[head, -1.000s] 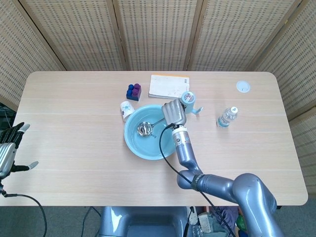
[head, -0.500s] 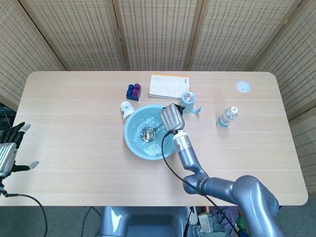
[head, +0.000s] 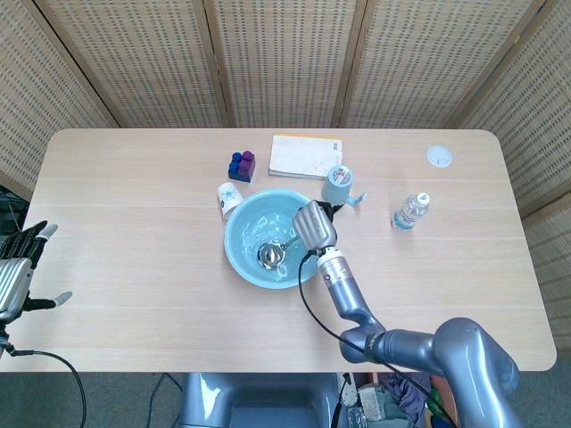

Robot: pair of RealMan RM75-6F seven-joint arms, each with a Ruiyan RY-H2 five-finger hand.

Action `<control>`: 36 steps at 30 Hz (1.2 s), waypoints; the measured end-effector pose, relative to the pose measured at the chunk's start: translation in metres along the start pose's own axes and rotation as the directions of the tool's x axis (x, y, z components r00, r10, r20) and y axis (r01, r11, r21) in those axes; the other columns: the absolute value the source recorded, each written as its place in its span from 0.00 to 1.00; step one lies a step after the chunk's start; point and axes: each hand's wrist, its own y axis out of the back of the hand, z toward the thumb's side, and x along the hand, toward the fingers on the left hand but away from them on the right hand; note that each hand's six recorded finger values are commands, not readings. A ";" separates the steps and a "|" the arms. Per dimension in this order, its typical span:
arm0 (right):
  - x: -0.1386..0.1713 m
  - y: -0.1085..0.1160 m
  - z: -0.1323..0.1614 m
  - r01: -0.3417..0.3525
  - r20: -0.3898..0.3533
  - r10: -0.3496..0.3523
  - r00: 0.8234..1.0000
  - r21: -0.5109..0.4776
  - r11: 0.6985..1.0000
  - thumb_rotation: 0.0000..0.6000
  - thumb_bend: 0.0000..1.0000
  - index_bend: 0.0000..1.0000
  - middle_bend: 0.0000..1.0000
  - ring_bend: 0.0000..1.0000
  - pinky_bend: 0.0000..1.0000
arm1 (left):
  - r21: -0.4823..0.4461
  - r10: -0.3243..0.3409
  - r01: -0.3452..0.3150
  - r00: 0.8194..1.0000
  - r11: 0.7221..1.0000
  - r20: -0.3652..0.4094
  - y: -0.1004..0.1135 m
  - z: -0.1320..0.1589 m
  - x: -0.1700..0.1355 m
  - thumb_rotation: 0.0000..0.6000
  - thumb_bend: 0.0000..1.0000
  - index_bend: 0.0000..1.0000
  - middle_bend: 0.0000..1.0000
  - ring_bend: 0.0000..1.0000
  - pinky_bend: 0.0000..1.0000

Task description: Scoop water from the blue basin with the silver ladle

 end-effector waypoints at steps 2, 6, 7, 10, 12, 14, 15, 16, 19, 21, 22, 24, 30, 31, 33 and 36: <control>0.005 -0.001 0.001 -0.026 -0.009 0.026 1.000 -0.031 0.999 1.00 0.80 0.80 0.99 1.00 1.00 | 0.000 0.000 0.000 1.000 1.000 0.001 0.000 0.000 0.000 1.00 0.00 0.00 0.00 0.00 0.00; 0.012 -0.003 -0.002 -0.102 -0.013 0.101 0.995 -0.122 0.987 1.00 0.81 0.80 0.99 1.00 1.00 | 0.000 0.001 -0.001 1.000 1.000 0.005 0.001 0.001 -0.001 1.00 0.00 0.00 0.00 0.00 0.00; 0.013 -0.003 -0.003 -0.121 -0.012 0.120 0.993 -0.146 0.982 1.00 0.82 0.80 0.99 1.00 1.00 | -0.001 0.002 -0.002 1.000 1.000 0.006 0.001 0.001 -0.001 1.00 0.00 0.00 0.00 0.00 0.00; 0.014 -0.004 -0.011 -0.187 -0.010 0.190 0.982 -0.235 0.954 1.00 0.83 0.80 0.99 1.00 1.00 | -0.003 0.003 -0.003 1.000 1.000 0.007 0.001 0.001 -0.002 1.00 0.00 0.00 0.00 0.00 0.00; 0.015 -0.005 -0.017 -0.229 -0.011 0.236 0.972 -0.297 0.927 1.00 0.83 0.80 0.99 1.00 1.00 | -0.004 0.002 -0.002 1.000 1.000 0.008 0.001 0.002 -0.002 1.00 0.00 0.00 0.00 0.00 0.00; 0.014 -0.004 -0.025 -0.259 -0.011 0.274 0.962 -0.355 0.898 1.00 0.84 0.80 0.99 1.00 1.00 | -0.006 0.001 -0.001 1.000 1.000 0.008 0.001 0.001 -0.002 1.00 0.00 0.00 0.00 0.00 0.00; 0.013 -0.002 -0.029 -0.265 -0.008 0.283 0.959 -0.376 0.888 1.00 0.84 0.80 0.99 1.00 1.00 | -0.007 0.000 0.000 1.000 1.000 0.008 0.001 0.001 -0.001 1.00 0.00 0.00 0.00 0.00 0.00; 0.012 0.000 -0.034 -0.266 -0.003 0.288 0.958 -0.395 0.879 1.00 0.85 0.80 0.99 1.00 1.00 | -0.008 0.000 0.000 1.000 1.000 0.008 0.001 0.001 -0.001 1.00 0.00 0.00 0.00 0.00 0.00; 0.010 0.005 -0.044 -0.261 0.008 0.295 0.956 -0.440 0.859 1.00 0.85 0.80 0.99 1.00 1.00 | -0.009 -0.004 0.004 1.000 1.000 0.008 0.001 0.001 -0.001 1.00 0.00 0.00 0.00 0.00 0.00; 0.009 0.008 -0.051 -0.262 0.013 0.306 0.952 -0.482 0.836 1.00 0.85 0.80 0.99 1.00 1.00 | -0.010 -0.007 0.007 1.000 1.000 0.007 0.001 0.001 0.000 1.00 0.00 0.00 0.00 0.00 0.00; 0.008 0.010 -0.054 -0.262 0.017 0.311 0.950 -0.502 0.825 1.00 0.85 0.80 0.99 1.00 1.00 | -0.010 -0.008 0.008 1.000 1.000 0.006 0.000 0.001 0.000 1.00 0.00 0.00 0.00 0.00 0.00; 0.006 0.014 -0.061 -0.256 0.025 0.321 0.947 -0.545 0.799 1.00 0.85 0.80 0.99 1.00 1.00 | -0.012 -0.007 0.007 1.000 1.000 0.006 0.001 0.001 0.000 1.00 0.00 0.00 0.00 0.00 0.00; 0.004 0.019 -0.070 -0.273 0.016 0.360 0.933 -0.621 0.735 1.00 0.86 0.81 0.99 1.00 1.00 | -0.014 -0.007 0.007 1.000 1.000 0.007 0.002 0.001 0.000 1.00 0.00 0.00 0.00 0.00 0.00; 0.004 0.021 -0.072 -0.276 0.014 0.366 0.930 -0.632 0.724 1.00 0.86 0.81 0.99 1.00 1.00 | -0.014 -0.007 0.007 1.000 1.000 0.007 0.002 0.001 0.000 1.00 0.00 0.00 0.00 0.00 0.00; 0.002 0.025 -0.077 -0.273 0.014 0.370 0.929 -0.650 0.709 1.00 0.86 0.81 0.99 1.00 1.00 | -0.014 -0.008 0.008 1.000 1.000 0.007 0.002 0.001 0.000 1.00 0.00 0.00 0.00 0.00 0.00; 0.002 0.030 -0.081 -0.270 0.012 0.371 0.928 -0.666 0.695 1.00 0.86 0.81 0.99 1.00 1.00 | -0.013 -0.010 0.010 1.000 1.000 0.007 0.002 0.001 0.000 1.00 0.00 0.00 0.00 0.00 0.00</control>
